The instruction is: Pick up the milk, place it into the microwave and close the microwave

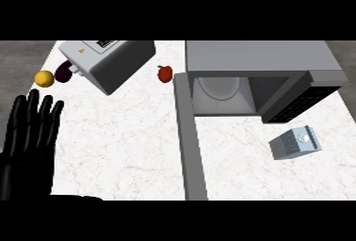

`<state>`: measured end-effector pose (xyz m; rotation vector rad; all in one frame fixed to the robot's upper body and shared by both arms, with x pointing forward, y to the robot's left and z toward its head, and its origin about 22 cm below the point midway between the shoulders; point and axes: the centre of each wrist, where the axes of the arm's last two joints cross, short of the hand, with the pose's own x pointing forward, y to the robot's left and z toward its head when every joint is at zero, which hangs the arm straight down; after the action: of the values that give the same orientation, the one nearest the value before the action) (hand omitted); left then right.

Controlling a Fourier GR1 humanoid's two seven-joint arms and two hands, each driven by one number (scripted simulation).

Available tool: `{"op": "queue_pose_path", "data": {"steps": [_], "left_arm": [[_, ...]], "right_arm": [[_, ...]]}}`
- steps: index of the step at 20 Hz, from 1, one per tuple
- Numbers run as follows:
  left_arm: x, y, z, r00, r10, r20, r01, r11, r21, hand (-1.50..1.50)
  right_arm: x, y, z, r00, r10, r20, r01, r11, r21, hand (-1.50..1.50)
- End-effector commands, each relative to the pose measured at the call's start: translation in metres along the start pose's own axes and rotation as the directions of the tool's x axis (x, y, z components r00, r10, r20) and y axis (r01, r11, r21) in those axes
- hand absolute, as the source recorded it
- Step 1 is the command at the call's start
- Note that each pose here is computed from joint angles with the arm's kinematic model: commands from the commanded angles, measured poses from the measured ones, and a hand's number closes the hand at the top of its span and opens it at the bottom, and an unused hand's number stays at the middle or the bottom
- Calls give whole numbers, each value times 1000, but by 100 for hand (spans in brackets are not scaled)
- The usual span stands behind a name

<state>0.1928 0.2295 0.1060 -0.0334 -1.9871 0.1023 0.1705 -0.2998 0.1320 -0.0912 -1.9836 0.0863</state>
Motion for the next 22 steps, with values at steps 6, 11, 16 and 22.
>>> {"op": "queue_pose_path", "data": {"steps": [6, 11, 16, 22], "left_arm": [[3, 8, 45, 992, 111, -62, -108, 993, 52, -150], [-14, 5, 72, 994, 93, -58, -89, 994, 57, -150], [-14, -4, 85, 992, 120, -46, -117, 991, 58, -150], [-22, 7, 105, 992, 111, -57, -108, 993, 55, -150]], "right_arm": [[-30, -19, 36, 995, -40, -96, 40, 999, -4, -150], [-42, -30, 62, 992, -39, -117, 35, 999, -34, -150], [-67, -26, 41, 986, -63, -157, 57, 998, -37, -150], [-112, -45, 40, 981, -73, -182, 61, 996, -72, -150]]}}
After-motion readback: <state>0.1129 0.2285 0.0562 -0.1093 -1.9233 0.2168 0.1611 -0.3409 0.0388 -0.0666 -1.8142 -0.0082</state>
